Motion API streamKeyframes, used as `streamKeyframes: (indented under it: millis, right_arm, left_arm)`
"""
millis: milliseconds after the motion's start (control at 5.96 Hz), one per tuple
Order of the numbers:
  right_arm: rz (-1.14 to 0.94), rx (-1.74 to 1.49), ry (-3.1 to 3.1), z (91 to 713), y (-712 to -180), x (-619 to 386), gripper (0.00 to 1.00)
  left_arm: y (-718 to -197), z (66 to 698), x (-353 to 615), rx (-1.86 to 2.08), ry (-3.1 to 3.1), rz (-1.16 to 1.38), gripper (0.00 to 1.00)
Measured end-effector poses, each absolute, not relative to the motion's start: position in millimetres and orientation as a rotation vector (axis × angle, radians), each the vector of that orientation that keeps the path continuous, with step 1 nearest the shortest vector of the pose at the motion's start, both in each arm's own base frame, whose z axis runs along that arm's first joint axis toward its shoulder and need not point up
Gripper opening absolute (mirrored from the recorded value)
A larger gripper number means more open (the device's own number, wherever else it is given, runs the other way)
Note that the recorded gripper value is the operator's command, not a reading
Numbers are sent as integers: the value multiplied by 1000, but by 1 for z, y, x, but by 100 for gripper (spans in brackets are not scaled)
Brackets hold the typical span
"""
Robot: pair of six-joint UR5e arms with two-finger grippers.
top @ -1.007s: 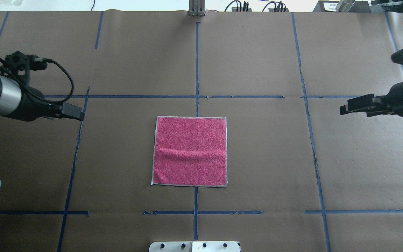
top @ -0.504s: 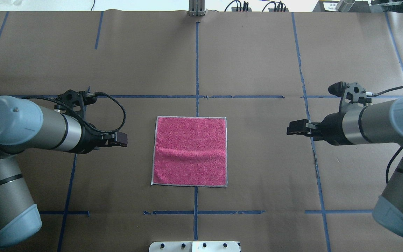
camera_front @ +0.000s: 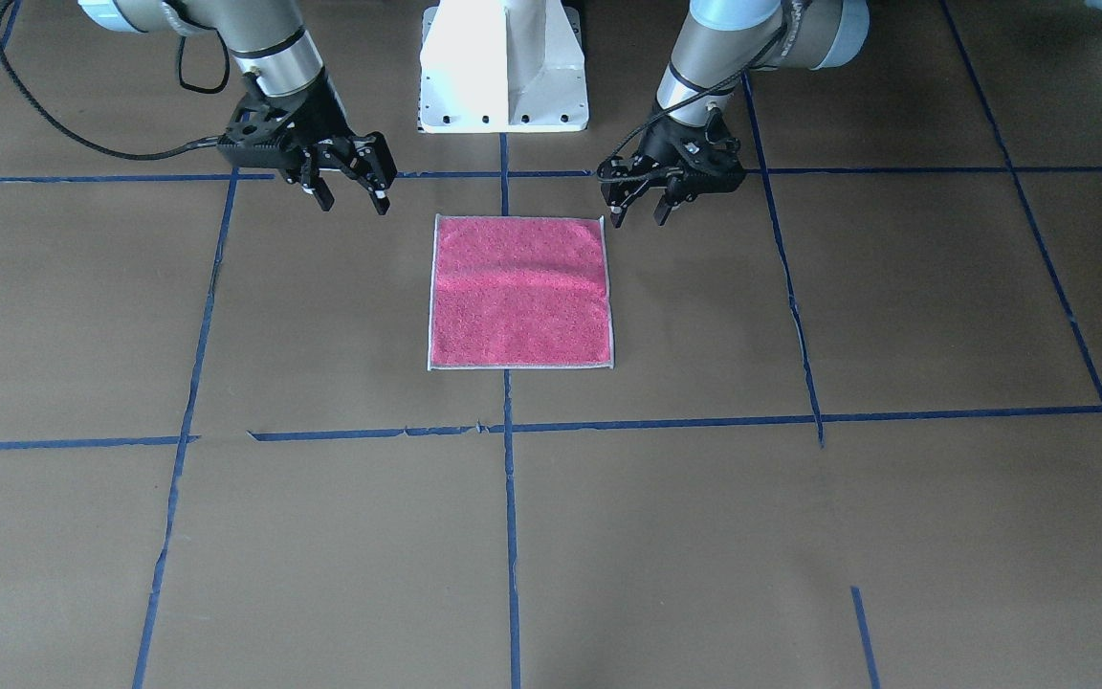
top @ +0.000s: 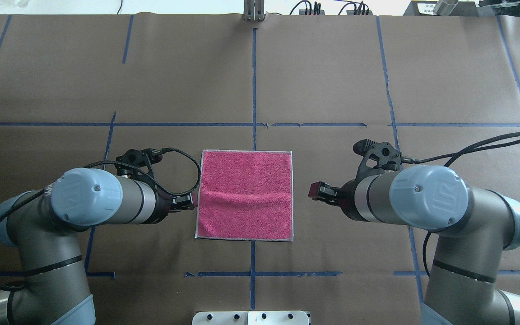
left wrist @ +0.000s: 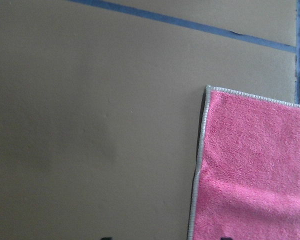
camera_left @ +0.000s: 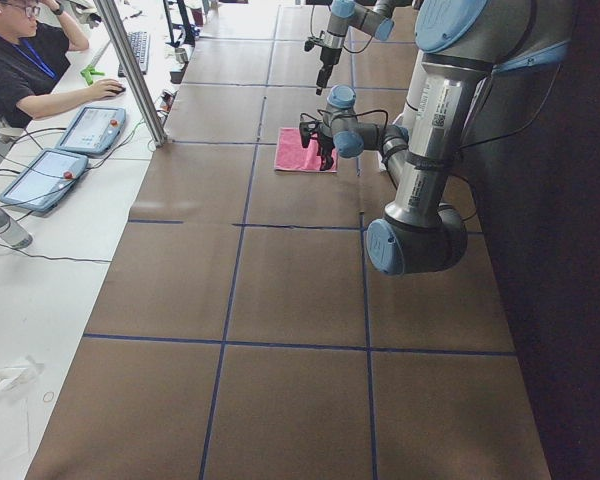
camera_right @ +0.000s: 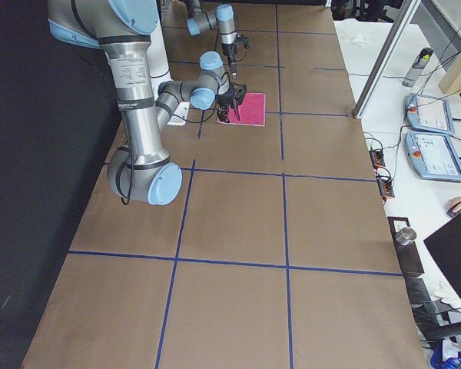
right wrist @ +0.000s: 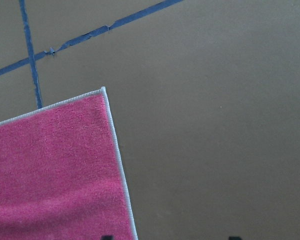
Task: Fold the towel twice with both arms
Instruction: 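Lower both grippers to the towel's two near corners, then grasp the near corner by the left gripper while the right gripper grasps the other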
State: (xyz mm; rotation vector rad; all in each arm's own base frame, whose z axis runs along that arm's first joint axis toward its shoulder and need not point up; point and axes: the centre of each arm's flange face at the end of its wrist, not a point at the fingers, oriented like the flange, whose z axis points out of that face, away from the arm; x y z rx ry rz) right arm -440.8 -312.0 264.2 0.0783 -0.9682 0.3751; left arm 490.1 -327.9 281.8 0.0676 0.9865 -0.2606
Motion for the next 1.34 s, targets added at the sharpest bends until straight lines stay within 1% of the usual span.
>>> streamKeyframes:
  millis: [168,336,1175,1343]
  right_arm:
    - [381,87,-966,260,-304,-450,83]
    - [383,93,-967,259,-301,-453,84]
    - [386,111,-969,257,-296,-455,84]
    - [385,111,-969,257,-296,-456,84]
  left_arm:
    - [-321,283,509,63,974,-253,56]
    - [-314,286,521,59,964,-243,51]
    - [-296,291,550,39,944,-208,50]
    - [-292,291,553,36,942,-202,48]
